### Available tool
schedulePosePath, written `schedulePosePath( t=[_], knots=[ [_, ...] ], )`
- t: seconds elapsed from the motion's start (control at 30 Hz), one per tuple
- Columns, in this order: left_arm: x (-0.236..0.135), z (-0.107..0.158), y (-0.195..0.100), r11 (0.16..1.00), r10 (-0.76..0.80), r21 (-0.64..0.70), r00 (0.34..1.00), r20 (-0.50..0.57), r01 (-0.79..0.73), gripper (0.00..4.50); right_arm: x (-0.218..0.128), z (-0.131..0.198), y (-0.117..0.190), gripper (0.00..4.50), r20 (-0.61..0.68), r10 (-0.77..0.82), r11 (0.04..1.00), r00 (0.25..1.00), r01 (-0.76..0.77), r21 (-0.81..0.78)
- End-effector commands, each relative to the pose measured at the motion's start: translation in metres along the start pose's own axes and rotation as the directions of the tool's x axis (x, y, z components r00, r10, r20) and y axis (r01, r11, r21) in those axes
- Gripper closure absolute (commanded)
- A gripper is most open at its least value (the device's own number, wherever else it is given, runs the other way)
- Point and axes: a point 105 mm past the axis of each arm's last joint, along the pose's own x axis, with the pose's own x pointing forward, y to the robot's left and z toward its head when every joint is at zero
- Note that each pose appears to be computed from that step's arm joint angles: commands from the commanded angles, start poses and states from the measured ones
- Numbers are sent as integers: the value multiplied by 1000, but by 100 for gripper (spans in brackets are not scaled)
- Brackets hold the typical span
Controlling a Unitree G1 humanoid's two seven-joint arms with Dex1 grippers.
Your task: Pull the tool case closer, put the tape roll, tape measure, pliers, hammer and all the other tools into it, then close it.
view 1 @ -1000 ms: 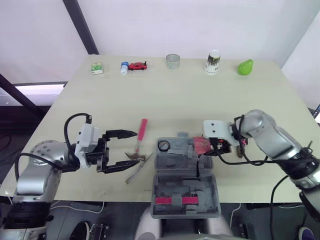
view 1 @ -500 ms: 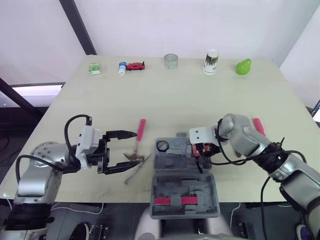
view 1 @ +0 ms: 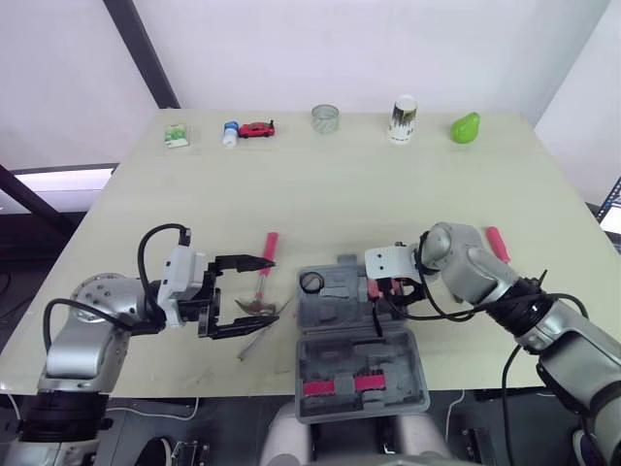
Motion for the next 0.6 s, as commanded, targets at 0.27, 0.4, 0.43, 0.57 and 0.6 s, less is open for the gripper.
schedulePosePath(
  t=[0.27, 0.4, 0.43, 0.57, 0.6],
  knots=[
    [8, 11, 1, 999, -26, 35, 999, 27, 25, 0, -44, -4, -14, 10, 115, -140, 986, 983, 128, 109],
    [9, 11, 0, 999, -31, 34, 999, 30, 30, 0, -47, -11, -11, 10, 208, -193, 968, 959, 152, 199],
    [9, 11, 0, 999, -33, 34, 999, 30, 32, 0, -48, -10, -10, 10, 247, -210, 962, 946, 154, 226],
    [10, 12, 0, 999, -37, 34, 999, 34, 35, 0, -53, -2, -9, 10, 466, -322, 926, 824, 172, 336],
    [11, 13, -1, 999, -38, 34, 999, 35, 37, 0, -51, -2, -6, 10, 499, -336, 920, 799, 165, 356]
  ],
)
